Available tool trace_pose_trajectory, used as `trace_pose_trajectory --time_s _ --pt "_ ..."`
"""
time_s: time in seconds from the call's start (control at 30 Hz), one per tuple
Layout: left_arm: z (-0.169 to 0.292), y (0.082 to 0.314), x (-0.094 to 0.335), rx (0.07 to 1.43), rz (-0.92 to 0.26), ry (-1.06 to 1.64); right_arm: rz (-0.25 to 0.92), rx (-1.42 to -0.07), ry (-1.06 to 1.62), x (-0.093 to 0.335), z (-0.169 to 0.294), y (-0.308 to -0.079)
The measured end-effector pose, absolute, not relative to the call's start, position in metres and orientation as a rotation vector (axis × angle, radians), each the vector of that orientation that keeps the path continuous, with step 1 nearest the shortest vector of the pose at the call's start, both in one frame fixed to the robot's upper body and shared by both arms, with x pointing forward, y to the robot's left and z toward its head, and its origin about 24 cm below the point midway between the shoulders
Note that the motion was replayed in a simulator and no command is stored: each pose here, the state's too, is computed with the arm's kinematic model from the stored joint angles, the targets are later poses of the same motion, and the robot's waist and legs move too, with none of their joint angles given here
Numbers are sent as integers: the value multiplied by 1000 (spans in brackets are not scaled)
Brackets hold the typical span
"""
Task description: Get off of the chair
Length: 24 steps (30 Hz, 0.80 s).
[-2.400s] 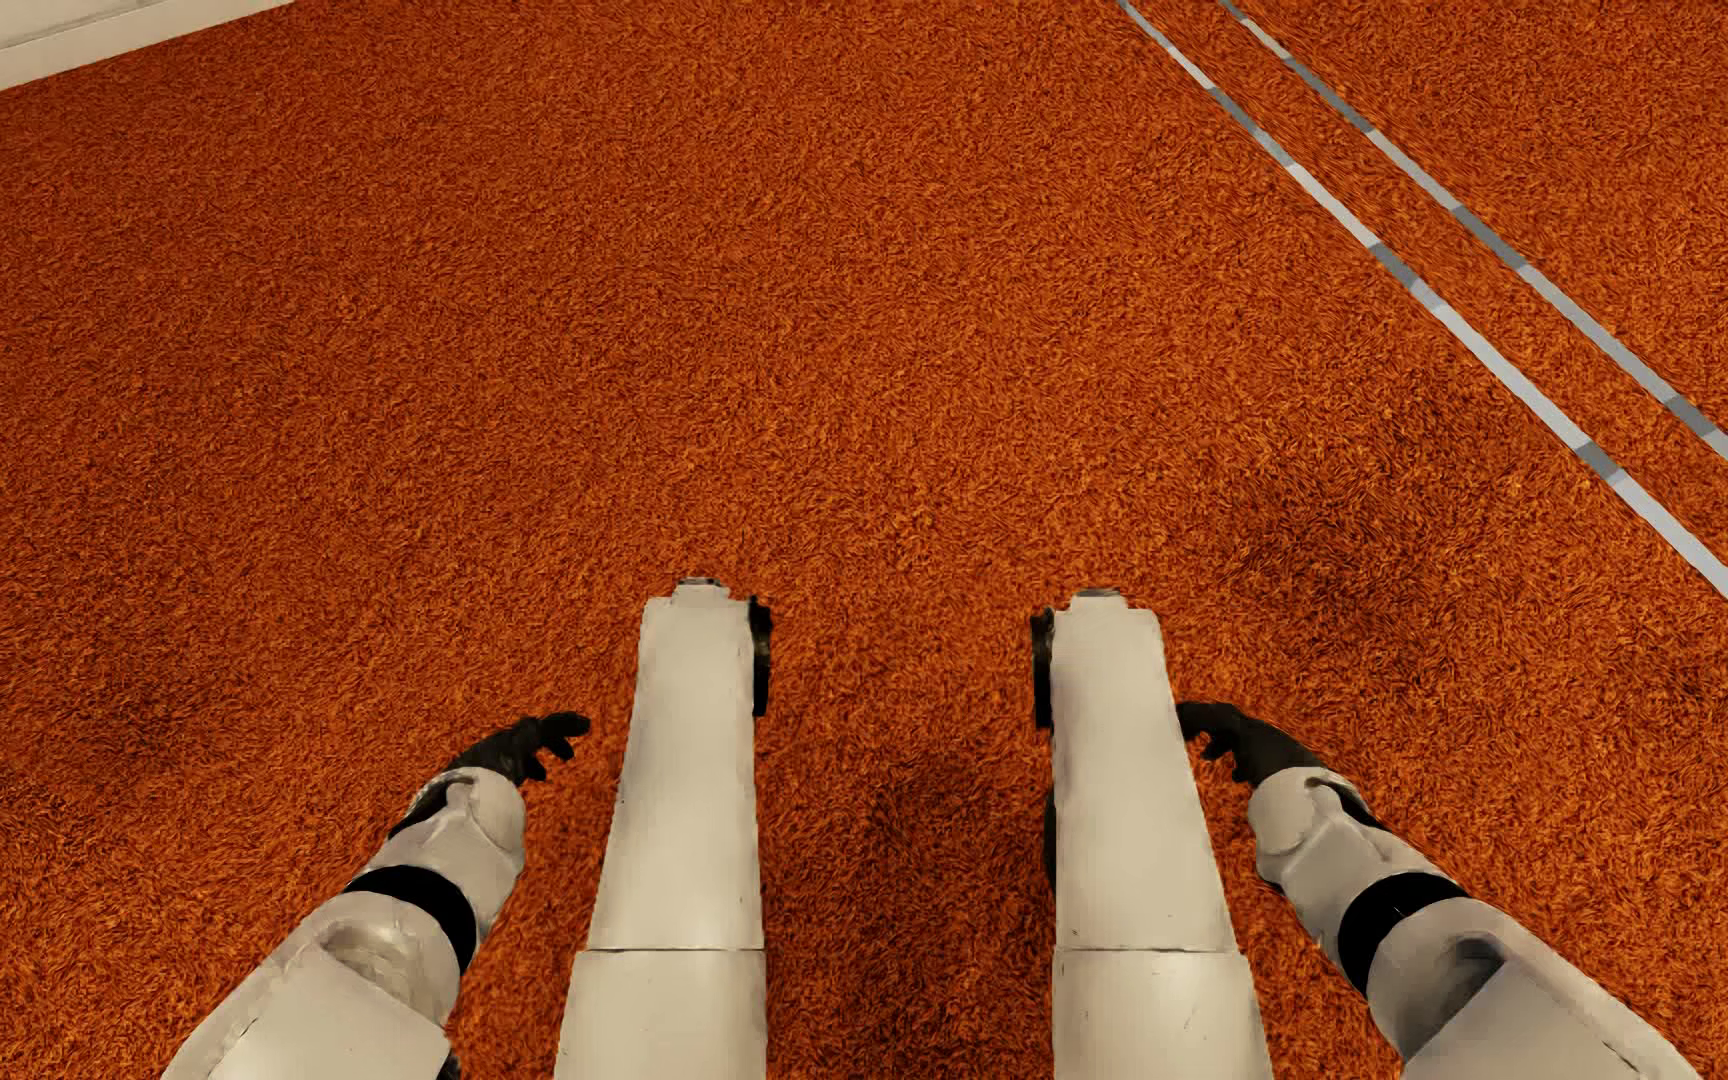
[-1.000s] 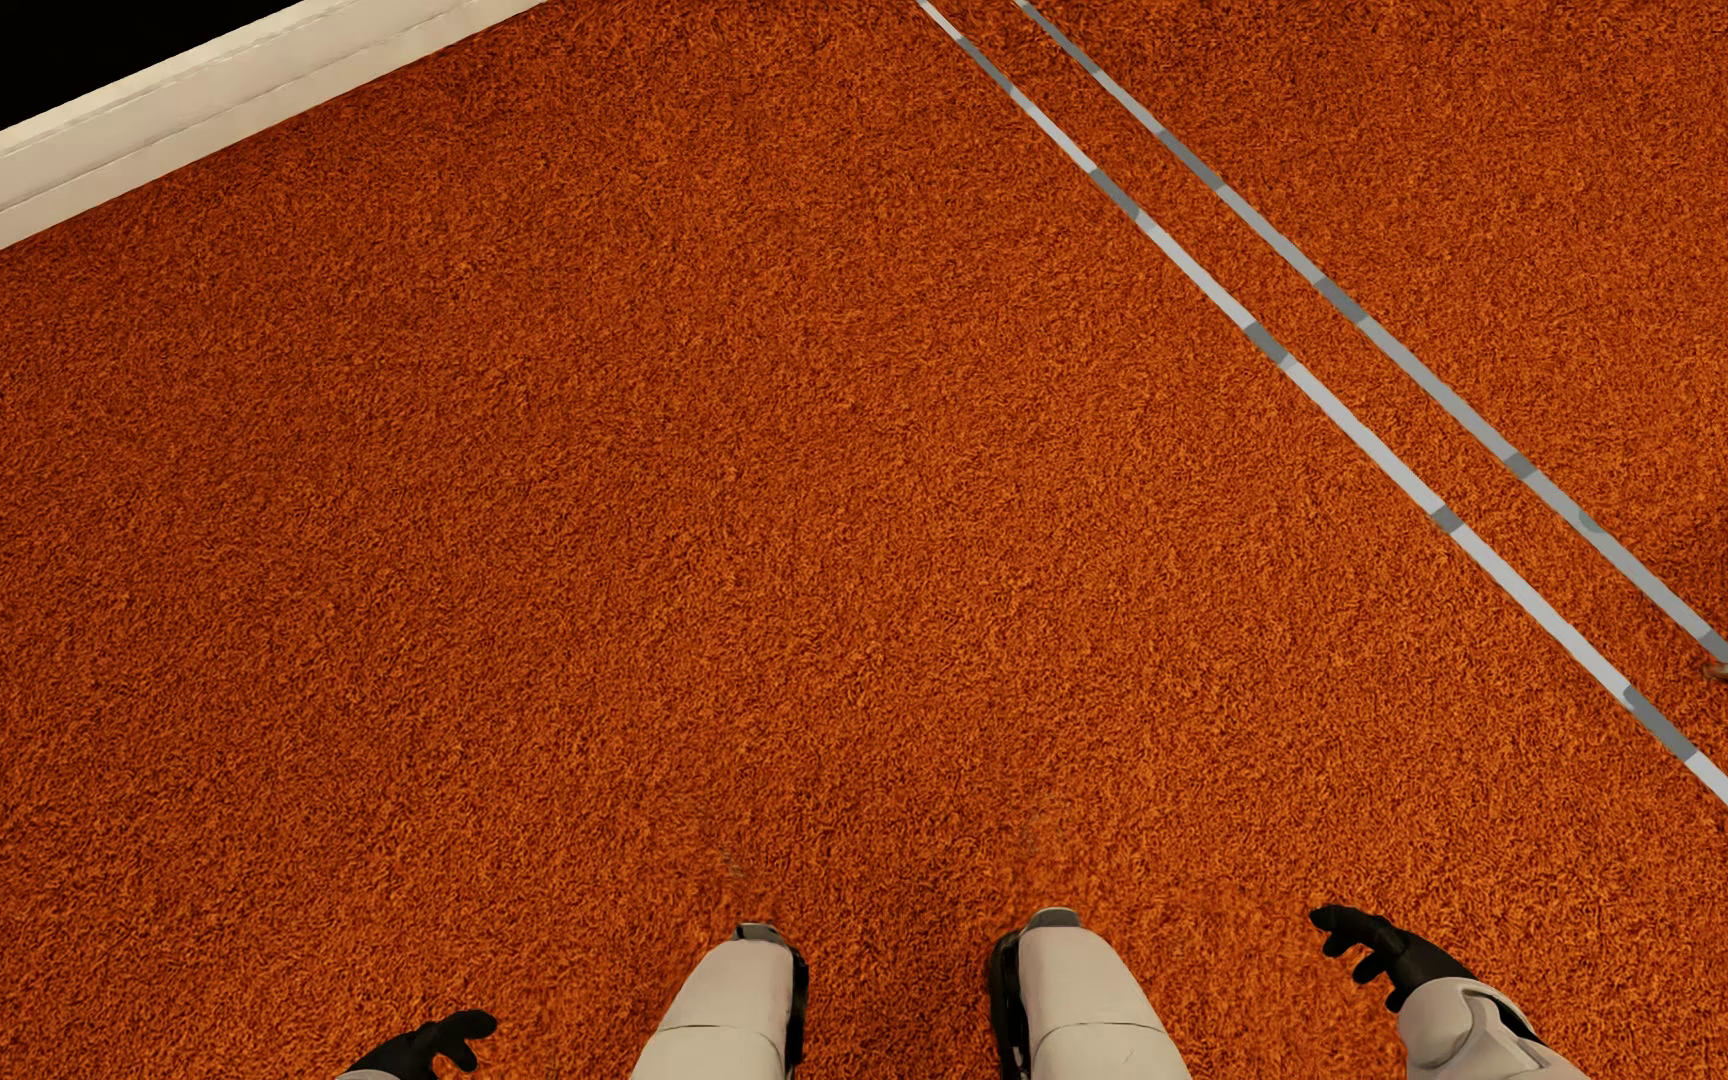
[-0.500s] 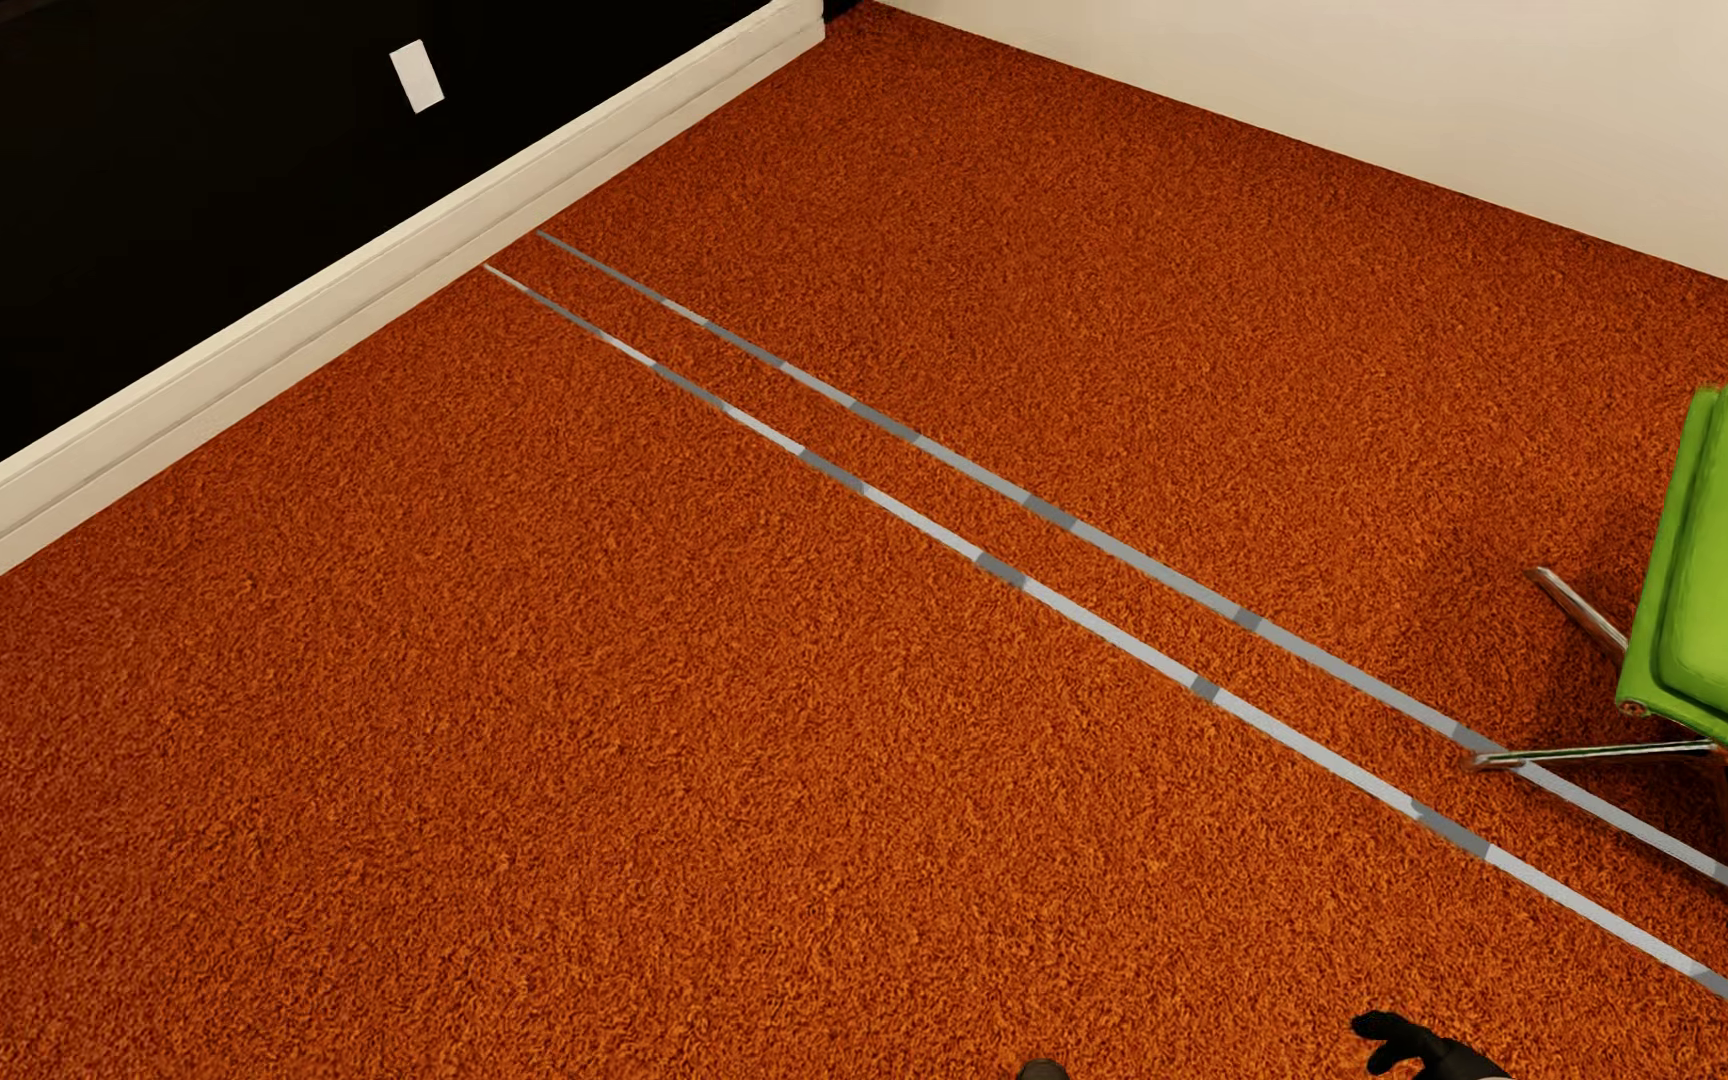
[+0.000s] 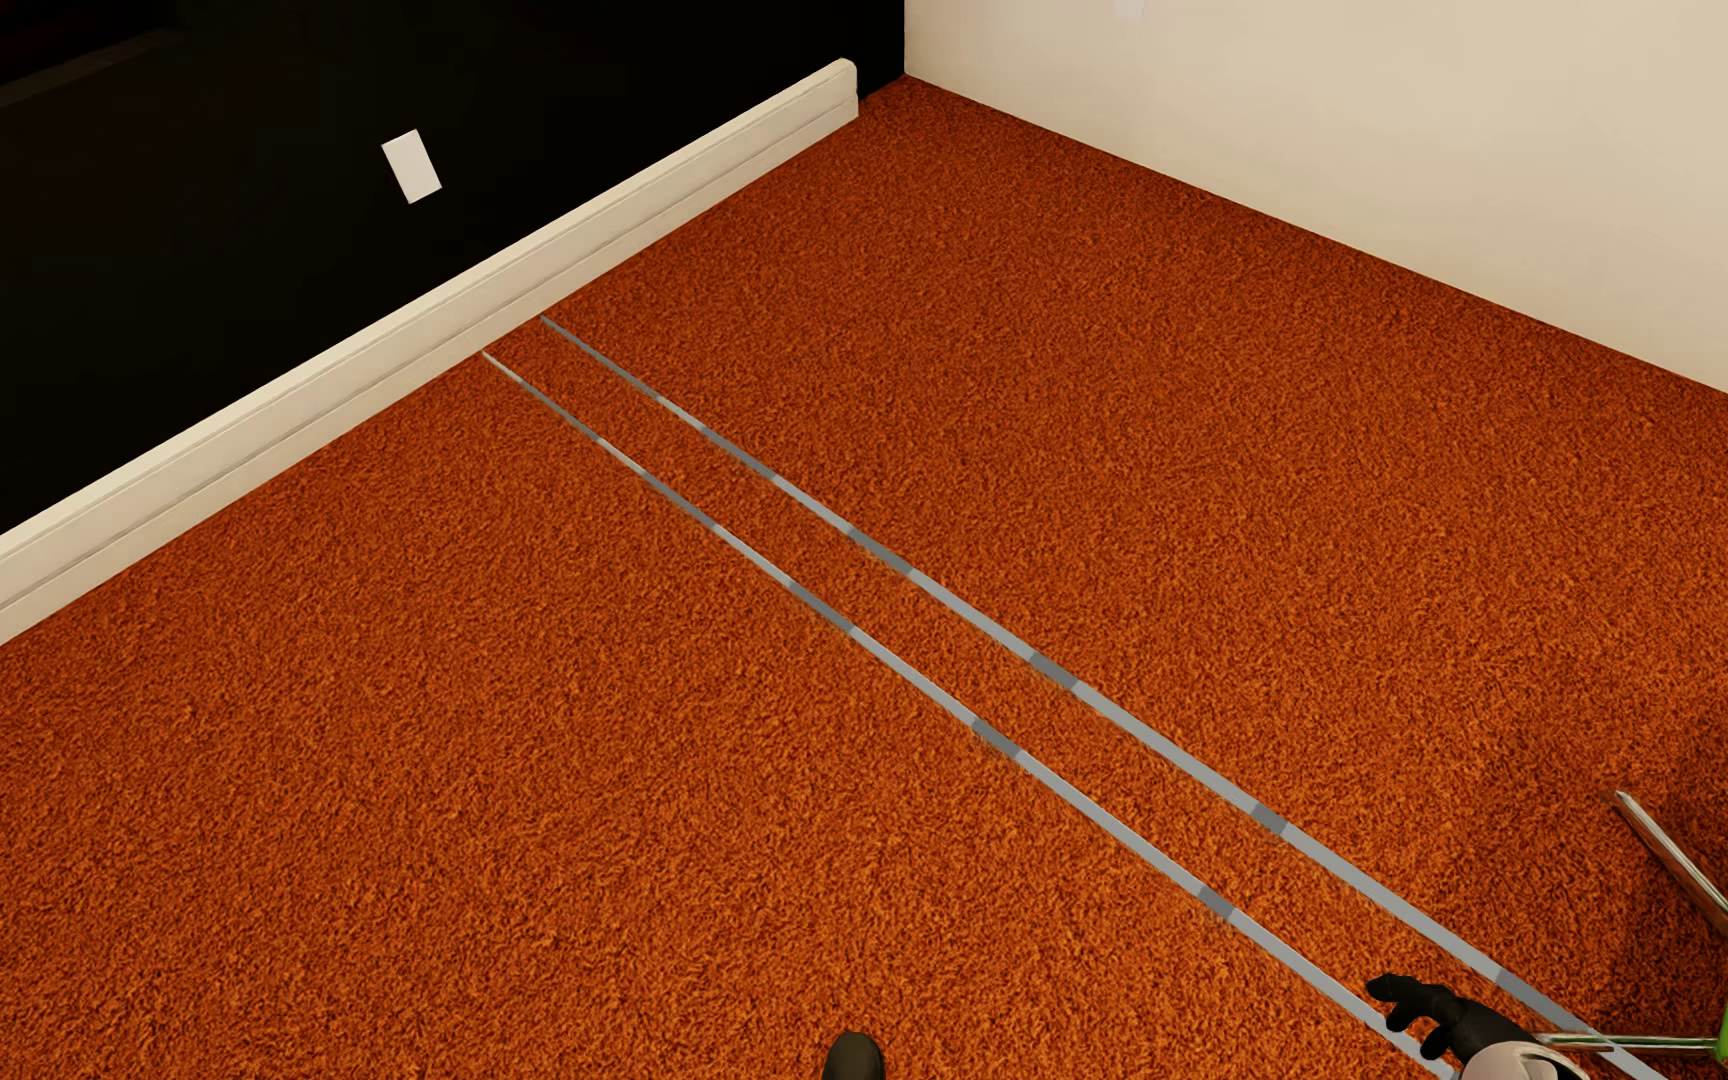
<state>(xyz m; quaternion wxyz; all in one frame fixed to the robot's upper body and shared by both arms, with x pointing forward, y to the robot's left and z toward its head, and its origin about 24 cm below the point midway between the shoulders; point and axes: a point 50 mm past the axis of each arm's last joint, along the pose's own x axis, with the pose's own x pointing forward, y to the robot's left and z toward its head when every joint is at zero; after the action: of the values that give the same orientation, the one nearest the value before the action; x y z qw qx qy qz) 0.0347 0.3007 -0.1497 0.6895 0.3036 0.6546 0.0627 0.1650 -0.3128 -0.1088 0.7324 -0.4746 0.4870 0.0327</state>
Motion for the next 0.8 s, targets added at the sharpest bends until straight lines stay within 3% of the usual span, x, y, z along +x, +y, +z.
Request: trace_pose_trajectory --time_s 0.07,0.23,0.37,0.63,0.7,0.8 --pt "-150 302 33 684 135 1490 39 -979 1109 154 -115 -311" --pt "-143 299 77 721 177 1302 35 -920 1176 137 -124 -307" --pt "-139 294 102 800 109 1202 12 -885 1209 123 -128 -309" --pt "-143 287 102 848 5 1226 6 -921 1186 123 -119 -325" --pt "-144 286 102 817 46 1251 -31 -936 1146 133 -114 -327" --pt "-149 280 95 845 -106 1324 -85 -902 1135 135 -110 -333"
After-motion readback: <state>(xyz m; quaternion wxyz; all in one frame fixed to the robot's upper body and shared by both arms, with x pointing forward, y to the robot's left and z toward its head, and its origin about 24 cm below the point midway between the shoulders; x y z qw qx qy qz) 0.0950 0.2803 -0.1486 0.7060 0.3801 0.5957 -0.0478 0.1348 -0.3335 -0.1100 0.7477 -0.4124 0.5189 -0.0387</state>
